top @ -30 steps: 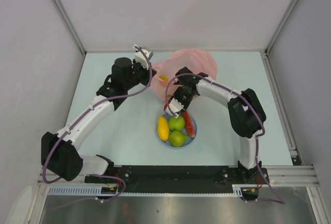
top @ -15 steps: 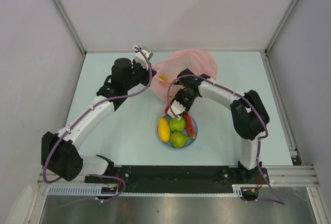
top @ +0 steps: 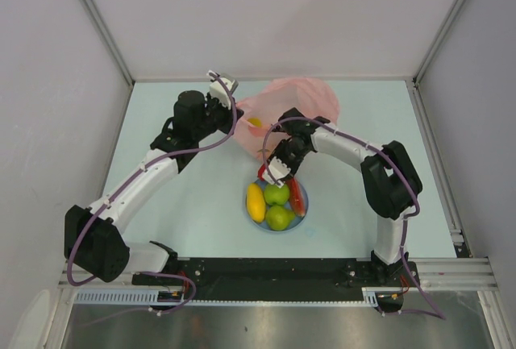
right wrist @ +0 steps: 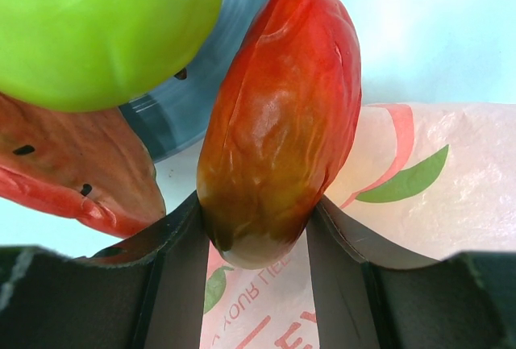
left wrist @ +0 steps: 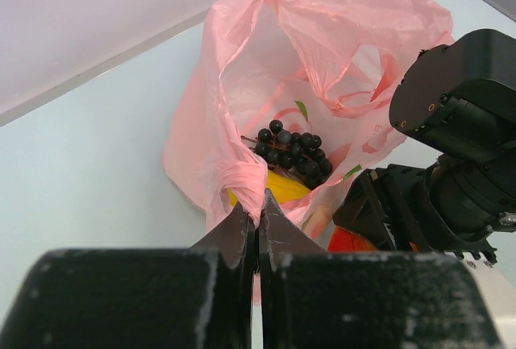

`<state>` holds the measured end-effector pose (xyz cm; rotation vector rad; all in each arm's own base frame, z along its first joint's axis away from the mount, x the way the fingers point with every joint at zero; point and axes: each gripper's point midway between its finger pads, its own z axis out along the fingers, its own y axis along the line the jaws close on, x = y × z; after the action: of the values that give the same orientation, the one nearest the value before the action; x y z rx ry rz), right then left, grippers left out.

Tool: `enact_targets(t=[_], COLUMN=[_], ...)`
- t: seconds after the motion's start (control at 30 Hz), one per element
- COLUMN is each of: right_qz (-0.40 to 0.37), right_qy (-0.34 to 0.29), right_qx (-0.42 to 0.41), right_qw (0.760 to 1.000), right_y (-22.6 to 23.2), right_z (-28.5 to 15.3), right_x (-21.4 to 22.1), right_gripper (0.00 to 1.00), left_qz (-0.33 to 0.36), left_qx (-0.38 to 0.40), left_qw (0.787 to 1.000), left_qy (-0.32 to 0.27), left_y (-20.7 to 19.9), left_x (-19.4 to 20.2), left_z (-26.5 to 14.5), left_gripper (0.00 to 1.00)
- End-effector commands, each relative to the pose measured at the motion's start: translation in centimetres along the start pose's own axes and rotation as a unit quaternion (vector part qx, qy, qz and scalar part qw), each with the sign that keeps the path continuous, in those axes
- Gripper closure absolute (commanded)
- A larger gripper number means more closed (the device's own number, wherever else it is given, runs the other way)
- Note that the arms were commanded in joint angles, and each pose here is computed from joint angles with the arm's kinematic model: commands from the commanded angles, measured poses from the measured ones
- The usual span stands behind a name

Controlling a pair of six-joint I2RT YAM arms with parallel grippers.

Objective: Take the fake fruits out of the plastic bag
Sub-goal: Place the fake fruit on the plate.

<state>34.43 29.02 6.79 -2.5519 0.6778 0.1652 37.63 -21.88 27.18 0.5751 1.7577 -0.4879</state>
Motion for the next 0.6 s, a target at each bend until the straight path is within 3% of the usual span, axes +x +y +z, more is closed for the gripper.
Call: enact_targets(t=[0.0, 0.57], right_qz=[-0.085, -0.120], right_qy=[-0.020, -0.034], right_qx=[-0.008, 0.070], right_qw=[0.996, 0.990], right_y=[0.6, -1.5], right_z=[0.1, -1.6], right_x=[-1.3, -1.6], right_gripper=[0.59, 0.66], left_qz=[-0.005, -0.019], left_qx=[-0.001, -0.003], left_qw=[1.000, 1.000], left_qy=[-0.023, -0.016], left_y=[0.2, 0.2], left_x=[-1.3, -0.6], left_z=[-0.3, -0.2], left_gripper=[1.00, 1.00])
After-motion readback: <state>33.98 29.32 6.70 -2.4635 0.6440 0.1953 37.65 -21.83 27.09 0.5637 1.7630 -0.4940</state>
